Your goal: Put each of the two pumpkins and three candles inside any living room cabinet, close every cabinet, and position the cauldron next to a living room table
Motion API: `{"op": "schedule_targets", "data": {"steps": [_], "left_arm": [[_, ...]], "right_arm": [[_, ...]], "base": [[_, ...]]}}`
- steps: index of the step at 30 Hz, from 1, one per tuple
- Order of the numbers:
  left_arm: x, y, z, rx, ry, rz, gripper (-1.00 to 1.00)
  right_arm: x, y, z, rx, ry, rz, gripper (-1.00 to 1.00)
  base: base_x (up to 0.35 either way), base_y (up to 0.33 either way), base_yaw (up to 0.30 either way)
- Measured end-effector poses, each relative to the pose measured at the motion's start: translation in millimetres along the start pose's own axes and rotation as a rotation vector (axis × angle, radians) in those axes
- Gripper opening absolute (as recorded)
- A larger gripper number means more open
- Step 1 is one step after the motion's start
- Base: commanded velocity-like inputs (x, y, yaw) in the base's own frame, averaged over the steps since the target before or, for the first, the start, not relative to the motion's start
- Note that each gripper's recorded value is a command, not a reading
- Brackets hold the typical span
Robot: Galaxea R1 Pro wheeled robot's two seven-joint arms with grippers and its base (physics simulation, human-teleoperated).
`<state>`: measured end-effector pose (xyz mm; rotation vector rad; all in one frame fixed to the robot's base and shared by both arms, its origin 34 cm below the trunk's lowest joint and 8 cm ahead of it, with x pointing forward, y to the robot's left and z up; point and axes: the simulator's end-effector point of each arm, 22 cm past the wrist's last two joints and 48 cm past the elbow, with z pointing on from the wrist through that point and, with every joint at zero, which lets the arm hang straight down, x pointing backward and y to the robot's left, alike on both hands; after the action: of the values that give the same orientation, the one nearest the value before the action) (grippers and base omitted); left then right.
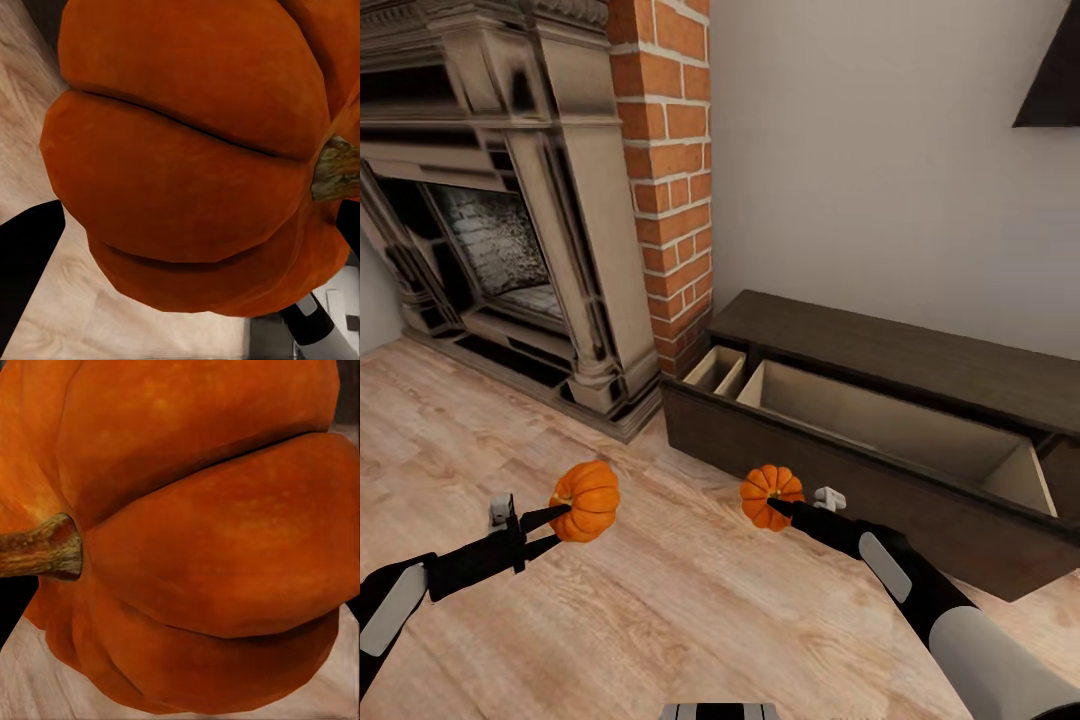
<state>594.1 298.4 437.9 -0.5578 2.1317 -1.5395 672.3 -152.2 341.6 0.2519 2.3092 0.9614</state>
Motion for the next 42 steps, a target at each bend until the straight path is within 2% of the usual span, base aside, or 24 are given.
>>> {"op": "schedule_targets", "data": {"steps": [42], "left_arm": [[-14,-89,-23.9,0.093,-0.05,0.137,-1.0]], "right_arm": [[-74,75,-49.9,-0.073,-0.157,-0.099,-1.0]], "base": [[0.0,0.0,-0.289]]}}
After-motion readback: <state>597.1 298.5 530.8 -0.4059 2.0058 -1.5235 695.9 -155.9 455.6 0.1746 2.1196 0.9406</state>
